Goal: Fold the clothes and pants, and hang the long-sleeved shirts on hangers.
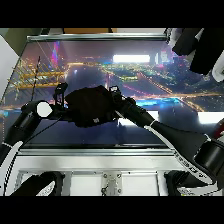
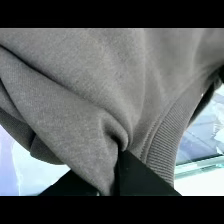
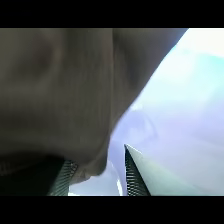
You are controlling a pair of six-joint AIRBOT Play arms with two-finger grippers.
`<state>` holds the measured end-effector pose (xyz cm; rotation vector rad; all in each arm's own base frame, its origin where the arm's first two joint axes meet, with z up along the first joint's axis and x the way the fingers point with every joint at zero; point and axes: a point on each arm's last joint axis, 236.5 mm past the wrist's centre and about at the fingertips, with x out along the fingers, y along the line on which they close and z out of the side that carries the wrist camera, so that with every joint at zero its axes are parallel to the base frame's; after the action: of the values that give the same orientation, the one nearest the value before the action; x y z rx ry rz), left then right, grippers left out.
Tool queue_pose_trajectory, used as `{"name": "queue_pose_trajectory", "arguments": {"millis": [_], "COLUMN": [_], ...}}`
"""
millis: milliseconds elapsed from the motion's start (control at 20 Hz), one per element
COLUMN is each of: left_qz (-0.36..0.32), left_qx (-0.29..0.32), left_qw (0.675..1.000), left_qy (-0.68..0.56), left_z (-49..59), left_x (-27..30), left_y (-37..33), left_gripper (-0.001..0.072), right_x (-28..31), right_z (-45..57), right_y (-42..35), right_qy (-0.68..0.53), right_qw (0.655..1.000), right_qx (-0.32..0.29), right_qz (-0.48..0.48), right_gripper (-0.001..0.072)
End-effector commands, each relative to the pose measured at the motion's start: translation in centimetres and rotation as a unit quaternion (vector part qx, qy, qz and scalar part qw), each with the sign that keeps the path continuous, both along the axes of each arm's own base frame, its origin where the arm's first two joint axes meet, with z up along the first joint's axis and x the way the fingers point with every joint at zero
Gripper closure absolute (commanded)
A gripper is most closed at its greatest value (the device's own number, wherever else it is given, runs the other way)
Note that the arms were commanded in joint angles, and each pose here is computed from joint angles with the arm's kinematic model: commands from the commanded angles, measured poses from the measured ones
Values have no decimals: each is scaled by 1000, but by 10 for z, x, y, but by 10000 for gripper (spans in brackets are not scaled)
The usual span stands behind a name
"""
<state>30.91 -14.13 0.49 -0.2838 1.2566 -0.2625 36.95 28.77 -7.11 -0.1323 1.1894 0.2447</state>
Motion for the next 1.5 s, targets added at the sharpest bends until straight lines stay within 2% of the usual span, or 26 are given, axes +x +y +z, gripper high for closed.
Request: {"name": "queue_pose_trajectory", "arguments": {"millis": [0, 250, 300, 350, 550, 750, 950, 1200, 1250, 1300, 1350, 1450], "left_qz": [-1, 1, -4, -9, -44, -94, -124, -85, -83, -82, -81, -80], "left_qx": [-12, -35, -35, -37, -74, -100, -70, -45, -39, -37, -36, -38], "left_qw": [1000, 999, 999, 999, 989, 969, 985, 995, 996, 996, 996, 996], "left_qy": [9, 20, 22, 14, -119, -206, -98, -11, 4, 15, 24, 15], "left_z": [1, 5, 10, 22, 145, 230, 158, 41, 29, 24, 26, 44], "left_x": [-4, -8, -9, -5, 35, 37, 15, 6, 6, 7, 8, 11], "left_y": [-5, -15, -15, -17, -42, -78, -84, -68, -64, -61, -58, -52], "left_gripper": [691, 691, 691, 691, 692, 692, 691, 691, 664, 309, -8, -13], "right_x": [17, 22, 25, 30, 45, 0, -64, -76, -73, -72, -71, -70], "right_z": [3, 1, 5, 17, 158, 291, 274, 181, 170, 163, 160, 159], "right_y": [10, 0, -8, -20, -84, -113, -123, -88, -87, -85, -85, -84], "right_qy": [-33, -36, -39, -45, -77, -133, -52, 23, 28, 35, 38, 38], "right_qw": [999, 999, 999, 998, 991, 990, 997, 999, 999, 998, 998, 998], "right_qx": [27, 14, -4, -29, -92, -40, -46, -36, -40, -45, -46, -45], "right_qz": [-19, -20, -6, 16, 58, 6, -30, 1, -2, -3, -7, -11], "right_gripper": [360, 377, 626, 693, 694, 695, 695, 694, 694, 694, 694, 694]}}
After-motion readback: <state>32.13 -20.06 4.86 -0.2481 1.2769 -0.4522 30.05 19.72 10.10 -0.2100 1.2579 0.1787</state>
